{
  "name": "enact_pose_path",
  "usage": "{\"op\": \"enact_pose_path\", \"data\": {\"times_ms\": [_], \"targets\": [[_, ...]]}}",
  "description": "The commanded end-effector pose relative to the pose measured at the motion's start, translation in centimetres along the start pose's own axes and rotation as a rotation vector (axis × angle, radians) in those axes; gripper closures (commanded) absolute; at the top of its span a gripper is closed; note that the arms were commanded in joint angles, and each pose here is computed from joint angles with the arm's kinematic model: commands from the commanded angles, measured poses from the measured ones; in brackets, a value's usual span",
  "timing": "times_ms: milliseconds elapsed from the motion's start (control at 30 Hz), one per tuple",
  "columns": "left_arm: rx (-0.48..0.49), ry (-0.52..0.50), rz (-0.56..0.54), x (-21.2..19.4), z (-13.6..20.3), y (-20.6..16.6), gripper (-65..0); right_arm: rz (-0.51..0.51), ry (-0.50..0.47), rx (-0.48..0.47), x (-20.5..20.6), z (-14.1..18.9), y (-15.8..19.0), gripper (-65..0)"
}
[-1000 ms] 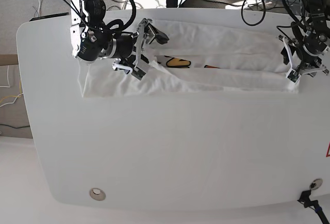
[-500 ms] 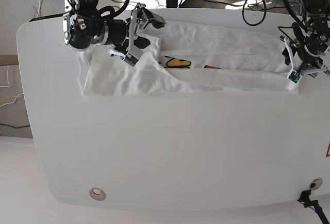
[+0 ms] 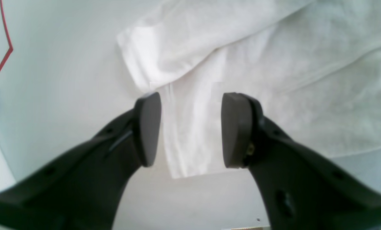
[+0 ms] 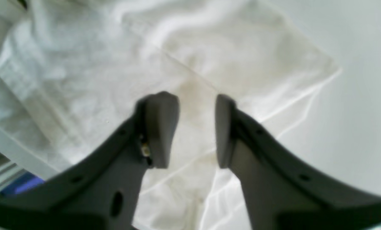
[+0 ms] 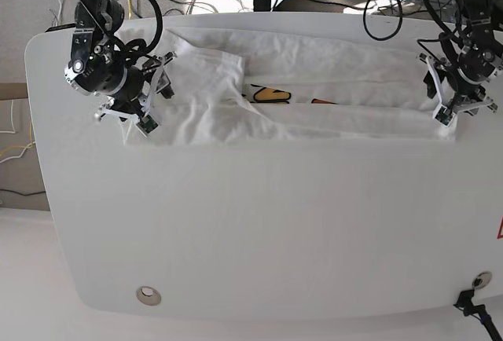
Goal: Fold the T-shirt properly
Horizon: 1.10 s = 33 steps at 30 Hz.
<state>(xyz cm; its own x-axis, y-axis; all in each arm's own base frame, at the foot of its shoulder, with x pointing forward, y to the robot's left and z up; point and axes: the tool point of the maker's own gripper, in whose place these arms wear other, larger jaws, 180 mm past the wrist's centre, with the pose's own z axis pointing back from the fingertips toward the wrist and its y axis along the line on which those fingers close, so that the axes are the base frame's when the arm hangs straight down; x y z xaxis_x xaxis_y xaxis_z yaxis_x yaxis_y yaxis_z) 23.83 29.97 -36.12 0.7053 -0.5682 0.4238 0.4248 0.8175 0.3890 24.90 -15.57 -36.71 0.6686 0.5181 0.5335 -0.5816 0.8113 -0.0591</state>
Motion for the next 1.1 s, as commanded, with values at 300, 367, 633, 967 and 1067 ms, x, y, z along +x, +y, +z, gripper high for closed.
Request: {"op": "enact_pose_path", "data": {"times_ms": [300,367,633,967,1067], "targets": [[0.064,-0.026,0.039,0.1,1.0,2.2,-28.0,-0.101,-0.045,0.071,-0.9,-2.9,1.2,0.0],[0.091,-0.022,0.082,-0.6,1.3,3.0,-28.3,-0.143,-0.036,0.102,-2.0,-4.1,1.6,0.0],[0.09,0.039,0.187,-2.1,2.0,4.2,-47.7,-0.18,-0.036,0.123,-2.9,-5.0,1.8,0.0],[-0.053,0.06,0.531,-5.1,-1.3,5.6,-59.8,-0.179,-0.034,0.125,-2.9,-5.0,1.9,0.0],[-0.105,0.076,0.599,-5.5,-3.1,5.1,-59.8,-0.179,-0.034,0.125,-2.9,-5.0,1.9,0.0]]}}
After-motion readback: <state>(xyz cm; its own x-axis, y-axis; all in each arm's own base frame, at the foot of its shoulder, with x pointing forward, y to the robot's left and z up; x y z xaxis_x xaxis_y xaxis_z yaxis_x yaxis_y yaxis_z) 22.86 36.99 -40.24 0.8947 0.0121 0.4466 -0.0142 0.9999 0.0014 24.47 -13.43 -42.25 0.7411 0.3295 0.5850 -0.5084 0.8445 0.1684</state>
